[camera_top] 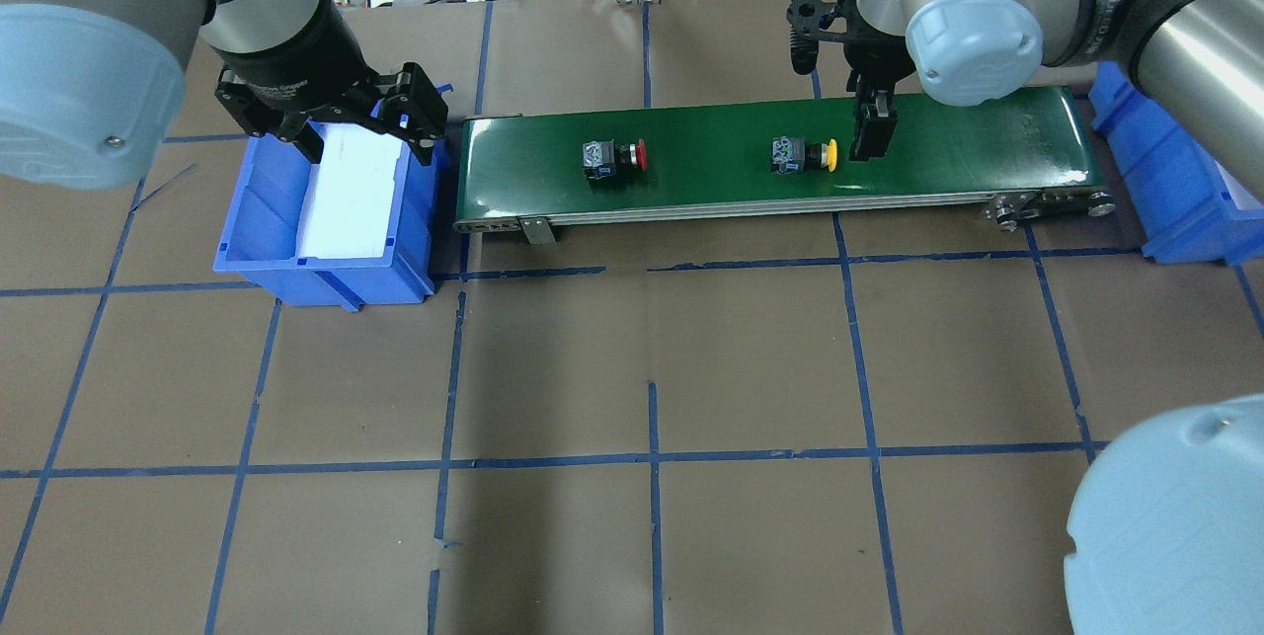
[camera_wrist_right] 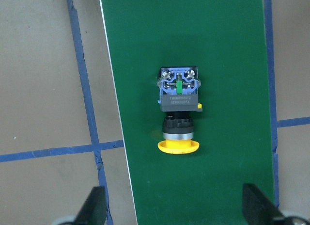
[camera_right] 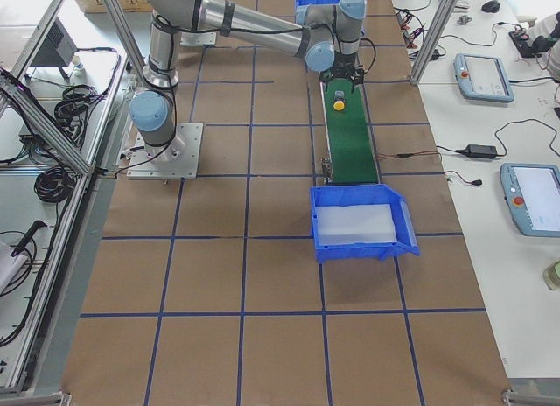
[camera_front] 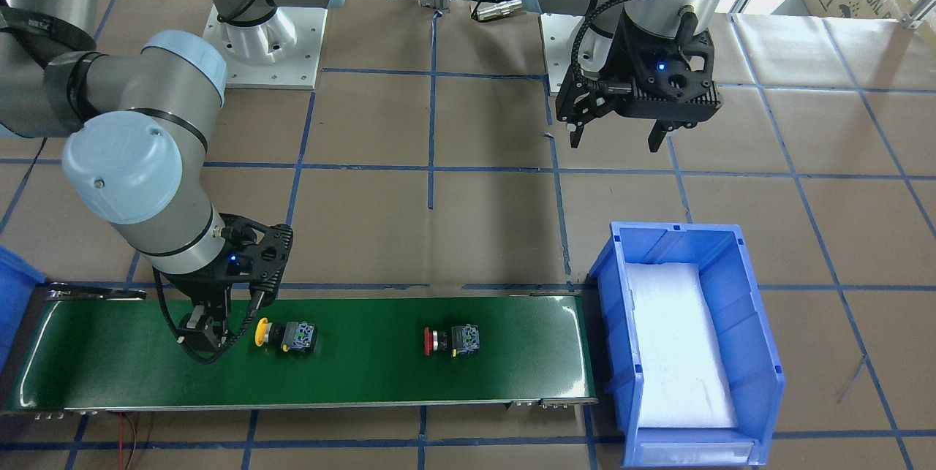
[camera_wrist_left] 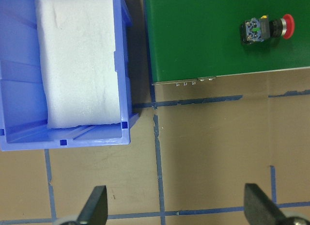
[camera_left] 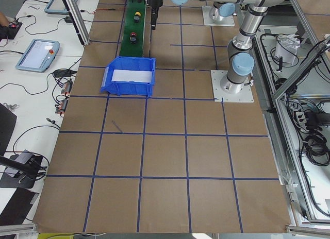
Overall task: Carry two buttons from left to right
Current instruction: 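Move the right gripper down over the yellow button on the belt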
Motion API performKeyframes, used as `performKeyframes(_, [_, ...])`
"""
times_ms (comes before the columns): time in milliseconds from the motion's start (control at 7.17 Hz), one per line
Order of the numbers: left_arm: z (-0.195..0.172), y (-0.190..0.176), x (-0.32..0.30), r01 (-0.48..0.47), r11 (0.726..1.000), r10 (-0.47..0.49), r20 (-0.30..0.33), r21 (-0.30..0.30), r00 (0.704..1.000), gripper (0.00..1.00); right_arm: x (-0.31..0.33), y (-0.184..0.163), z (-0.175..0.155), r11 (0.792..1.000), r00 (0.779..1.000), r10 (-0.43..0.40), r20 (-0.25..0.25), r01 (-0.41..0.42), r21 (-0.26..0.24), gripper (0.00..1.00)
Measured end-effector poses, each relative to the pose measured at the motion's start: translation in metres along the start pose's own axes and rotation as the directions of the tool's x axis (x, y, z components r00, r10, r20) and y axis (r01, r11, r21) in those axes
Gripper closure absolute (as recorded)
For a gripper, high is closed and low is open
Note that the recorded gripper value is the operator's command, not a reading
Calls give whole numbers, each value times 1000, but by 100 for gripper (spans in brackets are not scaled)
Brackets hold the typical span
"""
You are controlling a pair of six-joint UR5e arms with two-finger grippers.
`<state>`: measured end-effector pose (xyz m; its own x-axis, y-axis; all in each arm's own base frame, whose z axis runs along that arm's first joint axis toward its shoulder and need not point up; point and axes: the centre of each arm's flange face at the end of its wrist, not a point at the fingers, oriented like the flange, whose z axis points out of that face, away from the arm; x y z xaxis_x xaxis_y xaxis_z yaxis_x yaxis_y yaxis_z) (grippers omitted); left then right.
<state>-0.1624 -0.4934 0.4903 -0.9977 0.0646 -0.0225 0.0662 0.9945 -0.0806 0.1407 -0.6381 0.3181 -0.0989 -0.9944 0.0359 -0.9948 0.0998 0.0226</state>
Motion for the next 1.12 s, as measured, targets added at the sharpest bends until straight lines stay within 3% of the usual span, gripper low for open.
performKeyframes(558, [-1, 0, 0, -4, 1000, 4, 1, 2, 1000, 0, 19, -5, 48, 999, 1000, -30, -2, 30, 12, 6])
performKeyframes(1116, [-1, 0, 0, -6, 1000, 6, 0, 1, 1000, 0, 21, -8, 63, 999, 999, -42, 13, 41, 20, 6])
